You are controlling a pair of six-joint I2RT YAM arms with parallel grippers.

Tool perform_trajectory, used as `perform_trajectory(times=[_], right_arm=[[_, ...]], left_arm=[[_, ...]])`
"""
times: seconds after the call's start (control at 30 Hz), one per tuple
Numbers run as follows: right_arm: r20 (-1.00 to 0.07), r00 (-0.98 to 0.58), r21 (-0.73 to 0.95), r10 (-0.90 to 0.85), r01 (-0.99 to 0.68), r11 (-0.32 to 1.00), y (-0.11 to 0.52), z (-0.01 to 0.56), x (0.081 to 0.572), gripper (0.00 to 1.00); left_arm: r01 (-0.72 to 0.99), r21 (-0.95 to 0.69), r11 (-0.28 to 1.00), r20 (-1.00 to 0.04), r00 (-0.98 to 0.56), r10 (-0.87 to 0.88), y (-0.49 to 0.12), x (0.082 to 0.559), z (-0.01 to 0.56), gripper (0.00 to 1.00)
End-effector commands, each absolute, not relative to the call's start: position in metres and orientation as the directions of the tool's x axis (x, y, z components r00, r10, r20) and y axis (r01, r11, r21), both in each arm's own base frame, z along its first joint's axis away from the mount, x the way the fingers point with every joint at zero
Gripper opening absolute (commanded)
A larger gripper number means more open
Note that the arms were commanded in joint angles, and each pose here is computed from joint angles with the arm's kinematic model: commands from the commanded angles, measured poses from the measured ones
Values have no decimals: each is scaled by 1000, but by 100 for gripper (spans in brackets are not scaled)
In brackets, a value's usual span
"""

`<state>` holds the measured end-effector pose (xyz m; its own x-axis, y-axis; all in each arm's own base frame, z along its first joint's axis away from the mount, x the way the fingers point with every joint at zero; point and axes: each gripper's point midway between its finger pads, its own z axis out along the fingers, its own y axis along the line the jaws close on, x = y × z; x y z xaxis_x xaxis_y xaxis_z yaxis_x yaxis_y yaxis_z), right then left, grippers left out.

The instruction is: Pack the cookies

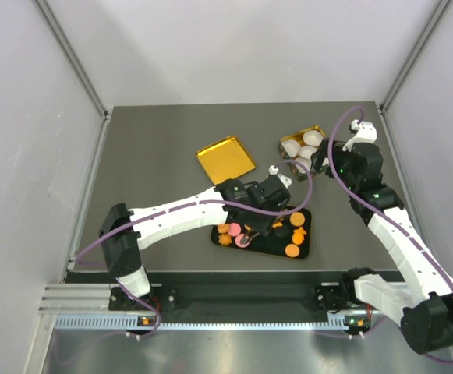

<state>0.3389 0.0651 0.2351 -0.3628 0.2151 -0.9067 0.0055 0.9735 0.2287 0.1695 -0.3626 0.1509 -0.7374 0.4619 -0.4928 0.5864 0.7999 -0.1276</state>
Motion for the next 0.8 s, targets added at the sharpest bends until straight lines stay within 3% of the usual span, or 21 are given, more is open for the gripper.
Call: perform_trajectory(times=[0.0,0.3,0.47,0.77], right_arm=[[-927,-303,230,221,7,973,60,260,344,100],[-935,-271,220,228,61,974,47,269,338,100],[-945,-214,215,247,165,963,25,279,329,100],[-948,-177,228,266,208,951,11,283,322,100]], left_arm=[[597,-139,790,-580,-696,424,-365,177,192,35],[580,-129,804,-690,-634,348,-395,228,228,34],[569,-150,809,-761,-589,273,-423,280,253,34],[521,-182,834,-838,-526,146,-446,383,256,34]])
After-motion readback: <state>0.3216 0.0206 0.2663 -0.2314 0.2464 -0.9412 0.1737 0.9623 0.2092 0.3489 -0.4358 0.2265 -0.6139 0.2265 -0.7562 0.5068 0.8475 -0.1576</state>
